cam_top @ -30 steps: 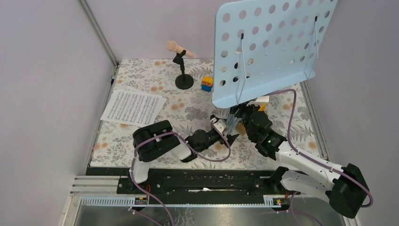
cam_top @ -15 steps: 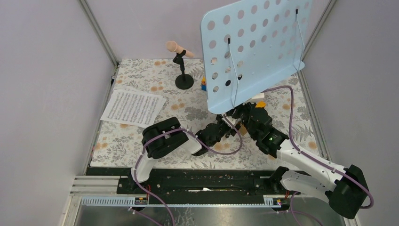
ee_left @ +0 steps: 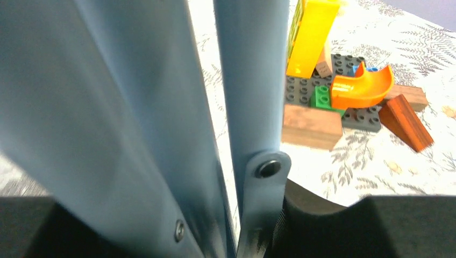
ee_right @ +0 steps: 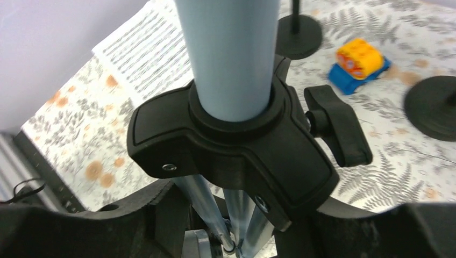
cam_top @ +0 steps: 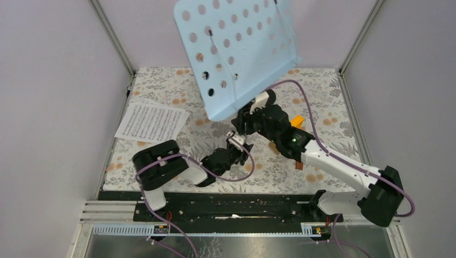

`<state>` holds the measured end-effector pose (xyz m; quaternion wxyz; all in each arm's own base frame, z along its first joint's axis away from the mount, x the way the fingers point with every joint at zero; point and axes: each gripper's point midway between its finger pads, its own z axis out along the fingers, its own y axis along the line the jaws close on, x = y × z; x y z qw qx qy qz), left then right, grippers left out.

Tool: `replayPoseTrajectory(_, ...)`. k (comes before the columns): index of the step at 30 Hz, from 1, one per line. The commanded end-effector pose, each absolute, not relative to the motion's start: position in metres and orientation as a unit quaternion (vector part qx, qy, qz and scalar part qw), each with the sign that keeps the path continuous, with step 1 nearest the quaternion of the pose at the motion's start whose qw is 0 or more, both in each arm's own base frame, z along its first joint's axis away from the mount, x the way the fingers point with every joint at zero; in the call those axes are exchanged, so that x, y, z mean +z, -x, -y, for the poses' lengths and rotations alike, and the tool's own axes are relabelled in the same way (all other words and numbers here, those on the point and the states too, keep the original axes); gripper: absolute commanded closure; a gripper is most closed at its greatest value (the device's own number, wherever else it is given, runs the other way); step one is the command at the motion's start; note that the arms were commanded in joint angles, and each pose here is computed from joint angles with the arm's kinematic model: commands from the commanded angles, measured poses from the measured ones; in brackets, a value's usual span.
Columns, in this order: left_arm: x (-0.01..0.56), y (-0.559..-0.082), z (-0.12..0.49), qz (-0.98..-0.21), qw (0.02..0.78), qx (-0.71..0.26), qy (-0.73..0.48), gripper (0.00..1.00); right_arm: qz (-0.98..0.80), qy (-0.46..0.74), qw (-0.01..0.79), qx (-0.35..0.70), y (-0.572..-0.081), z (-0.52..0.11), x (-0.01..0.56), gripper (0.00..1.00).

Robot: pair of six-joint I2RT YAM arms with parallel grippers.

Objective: Pack up the instrument practice props

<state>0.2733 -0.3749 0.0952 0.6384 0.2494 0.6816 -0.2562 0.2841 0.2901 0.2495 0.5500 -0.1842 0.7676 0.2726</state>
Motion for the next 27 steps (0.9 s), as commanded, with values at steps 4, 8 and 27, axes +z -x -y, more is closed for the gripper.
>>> replayPoseTrajectory(4, 0.162, -0.221, 0.353, -0.632, 0.643, -0.366, -0.23, 0.82, -0.656, 0.277, 0.549, 0.437, -0.246, -0.398, 0.368, 1.0)
replayPoseTrajectory(8, 0.16, -0.214, 0.328, -0.656, 0.628, -0.371, -0.193, 1.0, -0.655, 0.313, 0.536, 0.432, -0.248, -0.436, 0.365, 1.0)
replayPoseTrajectory(27, 0.178, -0.23, 0.22, -0.686, 0.658, -0.309, 0.039, 1.0, -0.659, 0.45, 0.468, 0.379, -0.297, -0.579, 0.298, 1.0)
